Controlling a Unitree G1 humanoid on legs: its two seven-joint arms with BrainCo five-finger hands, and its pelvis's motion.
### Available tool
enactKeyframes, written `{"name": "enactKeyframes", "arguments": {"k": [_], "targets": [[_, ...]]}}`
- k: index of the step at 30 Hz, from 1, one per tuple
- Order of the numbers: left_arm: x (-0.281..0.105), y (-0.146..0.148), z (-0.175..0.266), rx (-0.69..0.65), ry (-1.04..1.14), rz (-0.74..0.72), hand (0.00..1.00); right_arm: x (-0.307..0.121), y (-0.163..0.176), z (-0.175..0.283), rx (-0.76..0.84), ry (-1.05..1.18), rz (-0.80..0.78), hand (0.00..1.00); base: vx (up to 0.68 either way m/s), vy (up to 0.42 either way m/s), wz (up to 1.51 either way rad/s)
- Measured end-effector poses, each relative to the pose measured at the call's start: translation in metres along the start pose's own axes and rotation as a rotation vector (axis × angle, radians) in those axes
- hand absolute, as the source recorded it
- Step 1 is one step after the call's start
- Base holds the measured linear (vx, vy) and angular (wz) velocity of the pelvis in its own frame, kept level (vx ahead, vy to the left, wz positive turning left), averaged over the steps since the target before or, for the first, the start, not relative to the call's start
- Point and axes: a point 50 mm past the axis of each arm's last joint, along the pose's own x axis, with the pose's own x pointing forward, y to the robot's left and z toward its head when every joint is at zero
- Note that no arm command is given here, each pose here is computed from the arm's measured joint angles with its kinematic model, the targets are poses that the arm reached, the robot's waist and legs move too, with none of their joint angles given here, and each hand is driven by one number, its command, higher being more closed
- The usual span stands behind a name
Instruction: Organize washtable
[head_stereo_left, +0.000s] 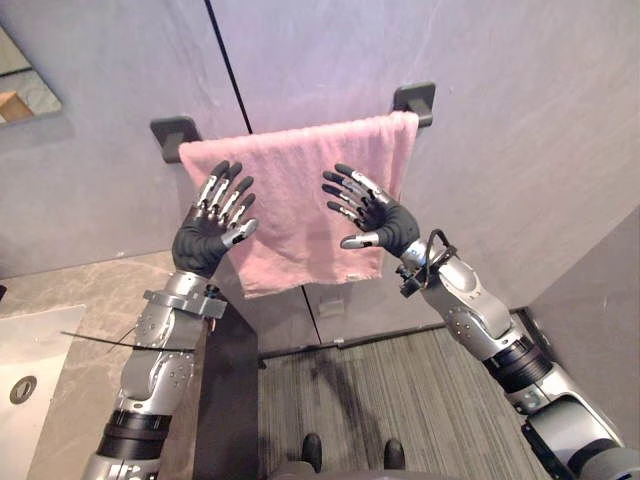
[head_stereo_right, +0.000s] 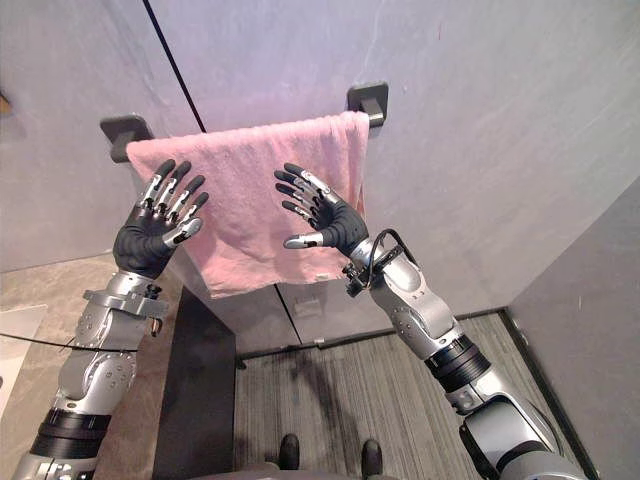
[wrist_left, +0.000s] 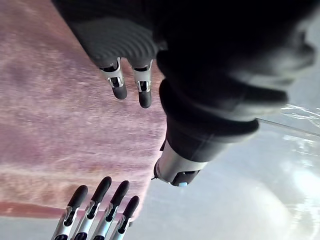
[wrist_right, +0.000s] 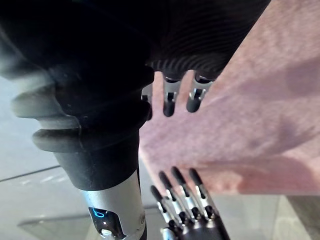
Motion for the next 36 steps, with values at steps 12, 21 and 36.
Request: {"name": "enactKeyframes", "arguments": {"k": [12,21,36], "targets": [[0.023,0.003,-0.034,-0.021,0.162,-0.04,0.0,0.023,-0.002,0.007,0.0,-0.029,-0.047,0.0,0.01,0.015,-0.08],[0.023,0.012,-0.054,-0.036,0.194,0.109,0.0,0.033,-0.013,0.018,0.04,-0.109,-0.165,0.0,-0.01,0.006,-0.03],[-0.124,0.078,-0.088,-0.127,0.295,0.812,0.0,-0.146,-0.082,-0.039,0.168,-0.073,-0.932,0.0,-0.01,0.009,-0.06]]}}
